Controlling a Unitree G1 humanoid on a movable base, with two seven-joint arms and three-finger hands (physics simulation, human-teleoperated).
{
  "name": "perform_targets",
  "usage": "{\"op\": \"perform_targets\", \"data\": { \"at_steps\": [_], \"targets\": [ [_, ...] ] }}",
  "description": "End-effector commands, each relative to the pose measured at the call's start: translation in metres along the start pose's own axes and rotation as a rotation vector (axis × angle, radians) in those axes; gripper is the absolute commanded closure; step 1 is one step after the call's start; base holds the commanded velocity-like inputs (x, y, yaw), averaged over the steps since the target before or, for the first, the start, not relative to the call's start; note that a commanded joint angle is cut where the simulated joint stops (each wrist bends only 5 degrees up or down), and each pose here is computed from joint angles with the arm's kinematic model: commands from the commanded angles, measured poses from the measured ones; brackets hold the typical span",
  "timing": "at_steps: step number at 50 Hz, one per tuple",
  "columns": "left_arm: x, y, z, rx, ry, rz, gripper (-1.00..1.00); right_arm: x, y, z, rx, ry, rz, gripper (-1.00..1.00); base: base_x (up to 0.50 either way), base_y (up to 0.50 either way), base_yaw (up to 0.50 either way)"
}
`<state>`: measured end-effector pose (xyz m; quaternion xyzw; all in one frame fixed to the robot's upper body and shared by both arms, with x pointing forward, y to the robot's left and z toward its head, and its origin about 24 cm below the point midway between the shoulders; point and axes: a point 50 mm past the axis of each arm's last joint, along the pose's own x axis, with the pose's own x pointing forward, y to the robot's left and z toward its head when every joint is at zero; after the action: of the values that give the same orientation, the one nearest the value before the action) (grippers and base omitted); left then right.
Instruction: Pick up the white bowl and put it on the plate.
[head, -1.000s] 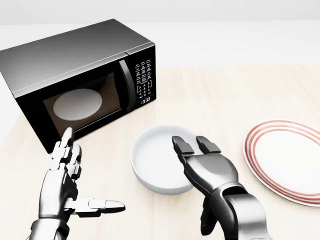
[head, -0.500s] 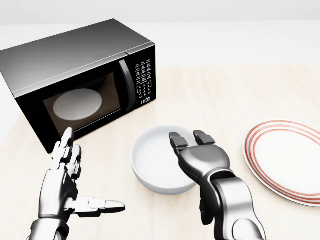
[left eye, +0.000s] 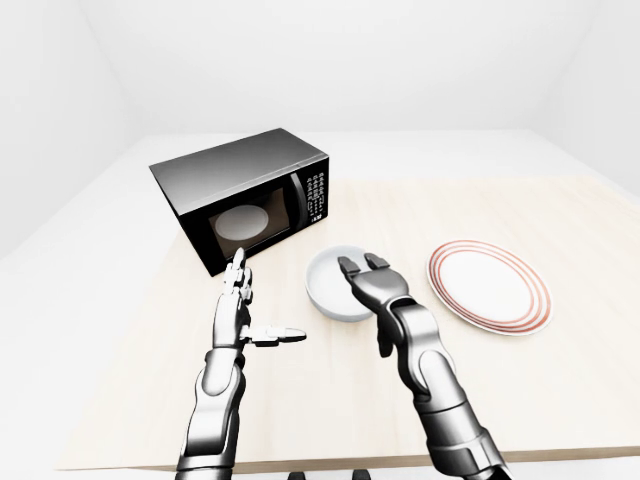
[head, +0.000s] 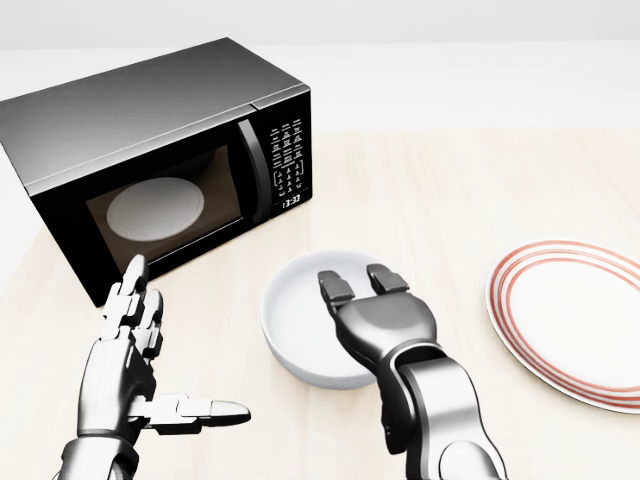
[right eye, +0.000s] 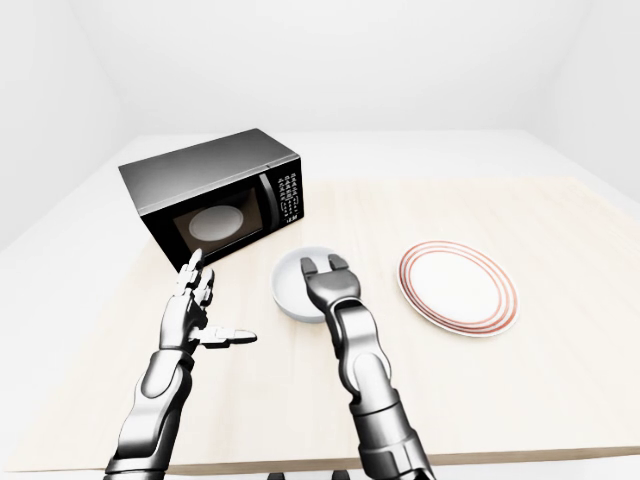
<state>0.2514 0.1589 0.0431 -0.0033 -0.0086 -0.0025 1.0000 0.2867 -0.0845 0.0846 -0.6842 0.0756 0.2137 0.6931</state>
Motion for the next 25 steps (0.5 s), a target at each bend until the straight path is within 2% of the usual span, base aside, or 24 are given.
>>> {"op": "perform_targets", "data": {
  "at_steps": [1, 11, 25],
  "targets": [
    [0.001, 0.000, 0.000, -0.028, 0.021, -0.003, -1.00, 0.003, 0.002, 0.006, 0.000, -0.017, 0.016, -1.00, 0.00, 0.00, 0.00],
    [0.001, 0.000, 0.000, -0.028, 0.021, -0.003, -1.00, 0.007, 0.016, 0.009, 0.005, -0.029, 0.074, -1.00, 0.00, 0.00, 0.00],
    [0.001, 0.000, 0.000, -0.028, 0.021, -0.003, -1.00, 0.013, 0.026, 0.010, 0.003, -0.033, 0.092, -1.00, 0.00, 0.00, 0.00]
  ]
}}
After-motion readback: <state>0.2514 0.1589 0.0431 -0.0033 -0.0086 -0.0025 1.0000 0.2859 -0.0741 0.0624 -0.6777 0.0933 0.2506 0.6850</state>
